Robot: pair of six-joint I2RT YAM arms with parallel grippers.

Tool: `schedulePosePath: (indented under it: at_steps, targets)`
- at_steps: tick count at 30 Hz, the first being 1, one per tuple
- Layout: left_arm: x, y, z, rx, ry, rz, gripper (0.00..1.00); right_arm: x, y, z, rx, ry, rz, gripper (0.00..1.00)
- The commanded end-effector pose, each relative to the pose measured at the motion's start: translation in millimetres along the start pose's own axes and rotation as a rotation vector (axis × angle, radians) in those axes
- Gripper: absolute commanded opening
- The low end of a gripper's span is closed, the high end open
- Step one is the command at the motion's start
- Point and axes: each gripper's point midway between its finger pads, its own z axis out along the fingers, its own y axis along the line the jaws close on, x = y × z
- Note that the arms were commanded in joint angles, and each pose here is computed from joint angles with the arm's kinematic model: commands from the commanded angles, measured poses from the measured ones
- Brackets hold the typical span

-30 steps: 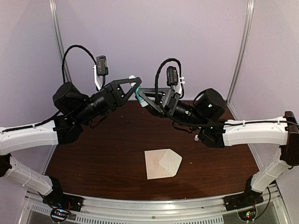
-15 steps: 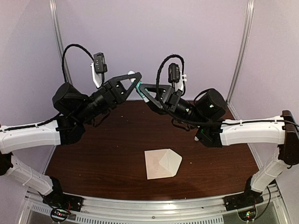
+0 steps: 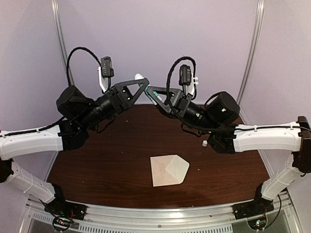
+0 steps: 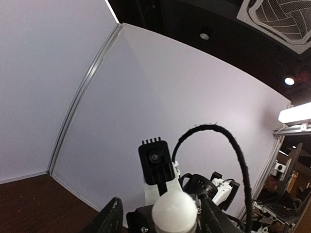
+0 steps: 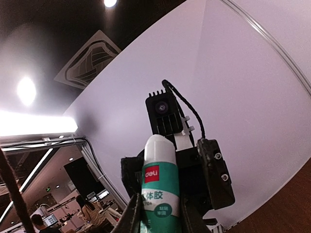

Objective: Place the letter into the envelope and seal it
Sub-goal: Pass from the left arm to the right, then apply the solid glue to the envelope.

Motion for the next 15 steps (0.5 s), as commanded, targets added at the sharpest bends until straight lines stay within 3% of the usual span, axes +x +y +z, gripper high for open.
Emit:
schedulePosePath:
  at_steps: [1, 8, 15]
  targets:
    - [2.5, 8.9, -9.3, -0.088, 0.043, 0.021, 0.61, -28.6, 12.0, -11.6, 0.107, -0.065, -0.116, 0.12]
    - [35.2, 39.2, -38.2, -0.288, 0.241, 0.033, 0.75, -37.3, -38.3, -57.9, 0.476, -0.02, -0.211, 0.09]
    - [80.3, 91.6, -66.8, -0.384, 0.569, 0.038, 0.67, -26.4, -84.1, -118.1, 0.801, 0.082, -0.251, 0.08]
